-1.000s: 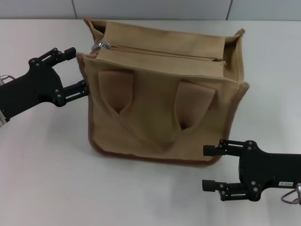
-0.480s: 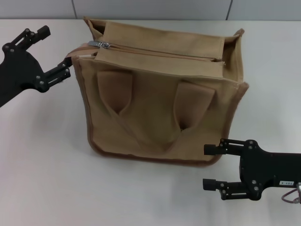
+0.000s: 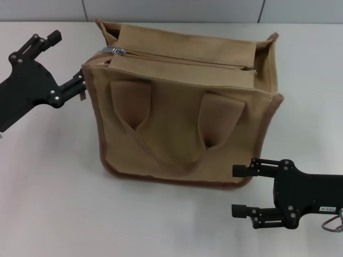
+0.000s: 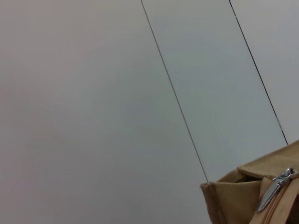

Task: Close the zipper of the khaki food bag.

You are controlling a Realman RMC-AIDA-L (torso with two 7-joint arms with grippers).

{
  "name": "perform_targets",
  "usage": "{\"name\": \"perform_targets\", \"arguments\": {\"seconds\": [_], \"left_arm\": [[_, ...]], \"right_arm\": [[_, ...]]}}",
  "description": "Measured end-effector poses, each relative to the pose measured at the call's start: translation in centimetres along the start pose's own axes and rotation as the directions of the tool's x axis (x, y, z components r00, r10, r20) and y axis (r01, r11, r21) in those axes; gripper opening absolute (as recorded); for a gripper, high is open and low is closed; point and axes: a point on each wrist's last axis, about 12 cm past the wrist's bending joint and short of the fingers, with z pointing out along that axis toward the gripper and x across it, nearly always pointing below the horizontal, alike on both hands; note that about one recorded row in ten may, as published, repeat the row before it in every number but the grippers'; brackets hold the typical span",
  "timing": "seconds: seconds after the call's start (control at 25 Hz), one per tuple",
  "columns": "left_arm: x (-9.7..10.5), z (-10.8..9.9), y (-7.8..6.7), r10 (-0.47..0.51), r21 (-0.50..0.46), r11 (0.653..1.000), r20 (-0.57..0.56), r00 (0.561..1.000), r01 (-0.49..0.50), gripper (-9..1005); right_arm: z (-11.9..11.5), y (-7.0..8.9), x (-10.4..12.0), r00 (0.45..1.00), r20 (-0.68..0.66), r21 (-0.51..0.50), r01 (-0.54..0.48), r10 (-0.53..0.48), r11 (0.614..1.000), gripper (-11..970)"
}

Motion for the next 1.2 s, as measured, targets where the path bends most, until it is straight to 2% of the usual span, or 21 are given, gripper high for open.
{"name": "perform_targets", "arguments": {"seconds": [0.36, 0.48, 0.8, 1.0, 1.2], "left_arm": [[0.1, -0.1, -0.6, 0.054, -0.003, 0.999, 0.017, 0.998, -0.054, 695], [-0.1, -0.7, -1.1, 0.082, -0.034, 0.996, 0.057, 0.995, -0.080, 670], [-0.3, -1.2, -1.4, 0.107, -0.043, 0.994, 0.082, 0.991, -0.103, 223], [-0.3, -1.2, -1.6, 0.131, -0.046, 0.991, 0.081, 0.988, -0.127, 32], [-0.2, -1.2, -1.8, 0.134, -0.049, 0.990, 0.083, 0.988, -0.130, 19]], "right_arm": [[0.0, 0.1, 0.0, 1.000, 0.004, -0.006, 0.000, 0.000, 1.000, 778], [0.0, 0.2, -0.1, 1.000, 0.012, -0.017, 0.000, 0.000, 1.000, 778], [0.0, 0.4, -0.3, 1.000, 0.027, -0.033, 0.000, 0.001, 0.999, 778], [0.0, 0.4, -0.3, 1.000, 0.028, -0.034, 0.001, 0.000, 0.999, 778], [0.1, 0.4, -0.4, 1.000, 0.030, -0.037, 0.002, -0.001, 0.999, 778]]}}
